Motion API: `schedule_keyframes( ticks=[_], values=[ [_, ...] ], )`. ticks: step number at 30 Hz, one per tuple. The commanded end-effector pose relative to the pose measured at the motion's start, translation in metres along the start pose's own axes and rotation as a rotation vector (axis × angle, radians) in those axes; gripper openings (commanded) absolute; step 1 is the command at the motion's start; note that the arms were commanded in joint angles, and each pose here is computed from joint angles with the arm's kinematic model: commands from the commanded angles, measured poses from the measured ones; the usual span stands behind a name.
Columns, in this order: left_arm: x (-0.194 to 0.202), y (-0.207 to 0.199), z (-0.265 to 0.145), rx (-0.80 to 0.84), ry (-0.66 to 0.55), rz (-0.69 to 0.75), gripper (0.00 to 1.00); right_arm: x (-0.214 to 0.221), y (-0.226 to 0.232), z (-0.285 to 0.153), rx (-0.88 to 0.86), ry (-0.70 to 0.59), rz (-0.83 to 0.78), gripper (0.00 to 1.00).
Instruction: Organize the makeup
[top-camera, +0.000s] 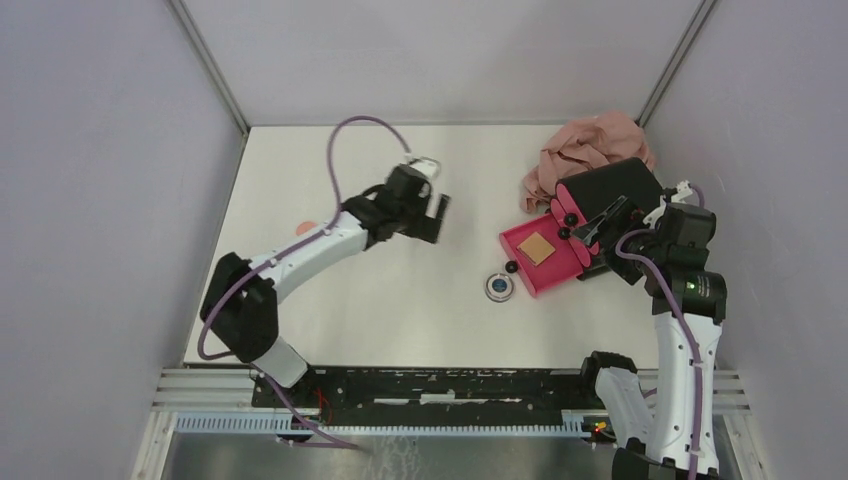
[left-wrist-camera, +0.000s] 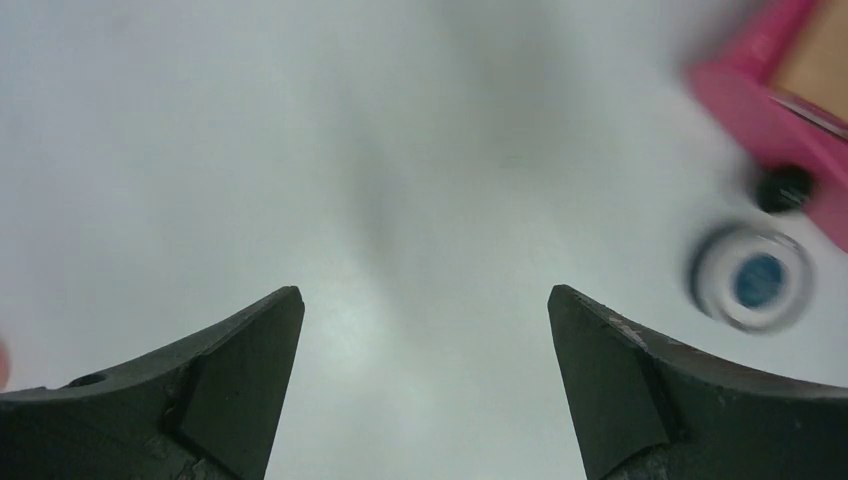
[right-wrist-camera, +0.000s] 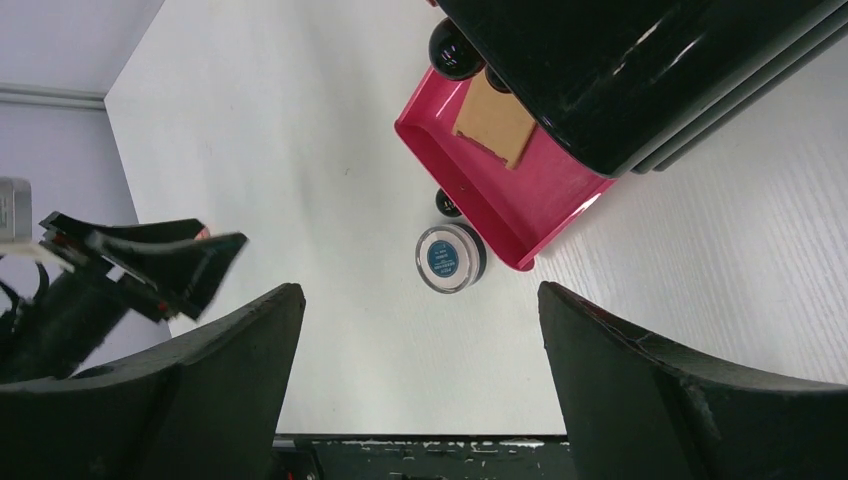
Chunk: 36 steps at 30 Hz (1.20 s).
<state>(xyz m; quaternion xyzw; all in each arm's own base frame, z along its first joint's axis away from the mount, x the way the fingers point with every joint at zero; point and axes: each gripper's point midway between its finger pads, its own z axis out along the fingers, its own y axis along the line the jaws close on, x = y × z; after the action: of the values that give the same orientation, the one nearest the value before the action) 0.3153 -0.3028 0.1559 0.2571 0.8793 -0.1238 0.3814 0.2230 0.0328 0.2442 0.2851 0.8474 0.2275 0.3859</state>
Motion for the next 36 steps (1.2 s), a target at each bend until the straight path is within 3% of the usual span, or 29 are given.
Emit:
schedule_keyframes(
  ticks=[1,6,14,17,23,36],
  values=[
    [0.036,0.147,-0.02,-0.344,0.011,-0.462,0.99,-0.006,0.01,0.003,-0.045,-0.018,-0.02,0.94],
    [0.085,0.252,-0.047,-0.654,0.026,-0.795,0.99,-0.008,0.013,0.004,-0.052,-0.019,-0.026,0.94],
    [0.124,0.332,-0.05,-0.991,0.134,-0.884,0.99,-0.004,0.011,0.003,-0.05,-0.017,-0.033,0.94],
    [0.136,0.343,-0.044,-1.017,0.145,-0.919,0.99,-0.004,0.011,0.003,-0.049,-0.019,-0.034,0.94],
    [0.158,0.343,-0.018,-0.914,0.21,-0.996,1.0,-0.004,0.011,0.003,-0.048,-0.019,-0.04,0.94],
    [0.178,0.332,0.004,-0.837,0.245,-1.038,0.85,-0.001,0.01,0.003,-0.045,-0.017,-0.043,0.94]
  ],
)
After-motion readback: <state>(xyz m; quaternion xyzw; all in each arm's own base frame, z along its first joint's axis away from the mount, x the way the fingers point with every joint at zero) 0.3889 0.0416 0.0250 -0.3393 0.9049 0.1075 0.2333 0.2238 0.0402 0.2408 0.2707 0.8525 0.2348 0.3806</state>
